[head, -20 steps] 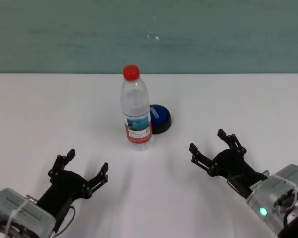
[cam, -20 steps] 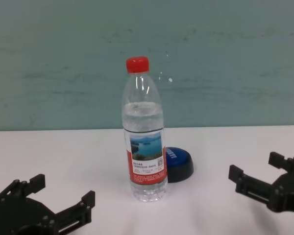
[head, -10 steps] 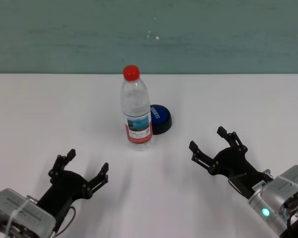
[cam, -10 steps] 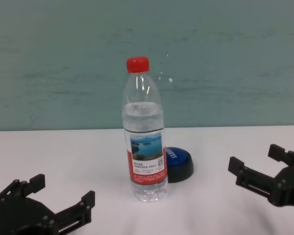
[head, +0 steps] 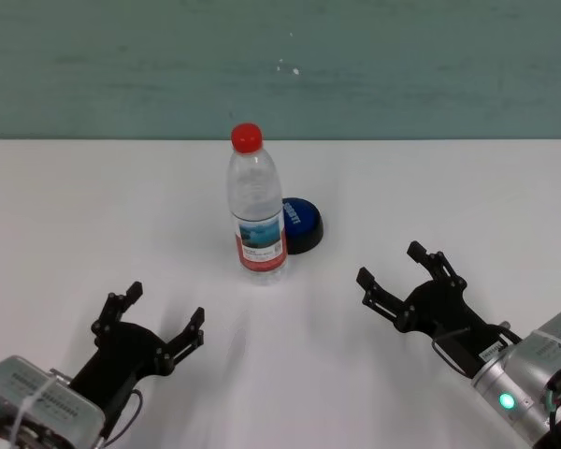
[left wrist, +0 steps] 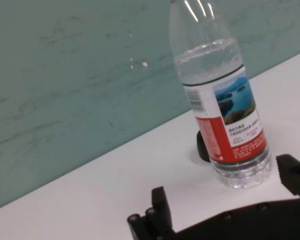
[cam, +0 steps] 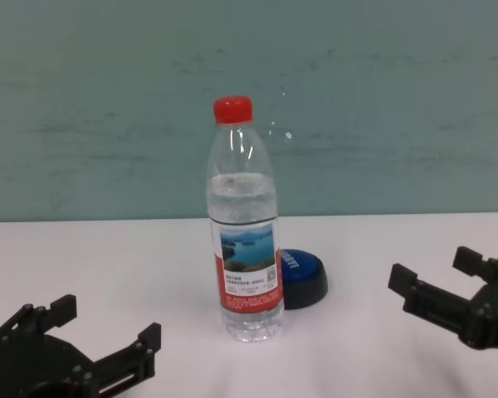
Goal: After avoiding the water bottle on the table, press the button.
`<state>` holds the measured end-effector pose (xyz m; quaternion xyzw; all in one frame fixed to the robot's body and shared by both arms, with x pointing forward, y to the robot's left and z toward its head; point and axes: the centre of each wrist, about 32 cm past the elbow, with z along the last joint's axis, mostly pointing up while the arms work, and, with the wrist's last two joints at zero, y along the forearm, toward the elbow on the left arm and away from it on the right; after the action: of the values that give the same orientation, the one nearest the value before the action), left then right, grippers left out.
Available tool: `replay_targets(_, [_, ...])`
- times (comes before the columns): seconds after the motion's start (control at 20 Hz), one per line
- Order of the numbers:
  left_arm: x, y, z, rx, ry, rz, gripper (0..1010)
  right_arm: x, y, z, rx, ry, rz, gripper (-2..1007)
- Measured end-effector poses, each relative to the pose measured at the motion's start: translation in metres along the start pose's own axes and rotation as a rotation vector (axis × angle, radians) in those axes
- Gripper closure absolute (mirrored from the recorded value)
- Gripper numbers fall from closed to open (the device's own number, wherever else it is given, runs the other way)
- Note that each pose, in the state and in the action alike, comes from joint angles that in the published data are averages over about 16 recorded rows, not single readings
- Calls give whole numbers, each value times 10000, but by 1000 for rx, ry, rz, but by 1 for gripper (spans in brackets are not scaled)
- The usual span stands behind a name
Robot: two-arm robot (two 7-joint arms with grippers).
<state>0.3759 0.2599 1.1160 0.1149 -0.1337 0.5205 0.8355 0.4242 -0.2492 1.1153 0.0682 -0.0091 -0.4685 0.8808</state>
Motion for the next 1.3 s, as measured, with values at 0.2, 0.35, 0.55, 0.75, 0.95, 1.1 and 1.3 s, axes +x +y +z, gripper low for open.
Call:
replay_targets(0.2, [0, 0, 0, 0, 0, 0, 10, 7, -6, 1, 0, 10, 4, 1])
replay_targets(0.35, [0, 0, 0, 0, 0, 0, 10, 7, -8, 1, 0, 11, 6, 1])
replay_targets(0.55, [0, 0, 0, 0, 0, 0, 10, 7, -8, 0, 0, 10, 6, 1])
replay_targets(0.75, [0, 0, 0, 0, 0, 0, 10, 7, -8, 2, 1, 11, 6, 1])
replay_targets(0.95, [0, 0, 0, 0, 0, 0, 10, 7, -7, 3, 1, 12, 6, 1])
replay_targets(1.1, [0, 0, 0, 0, 0, 0, 10, 7, -7, 4, 1, 12, 6, 1])
replay_targets(1.3, [0, 0, 0, 0, 0, 0, 10, 7, -7, 5, 1, 12, 6, 1])
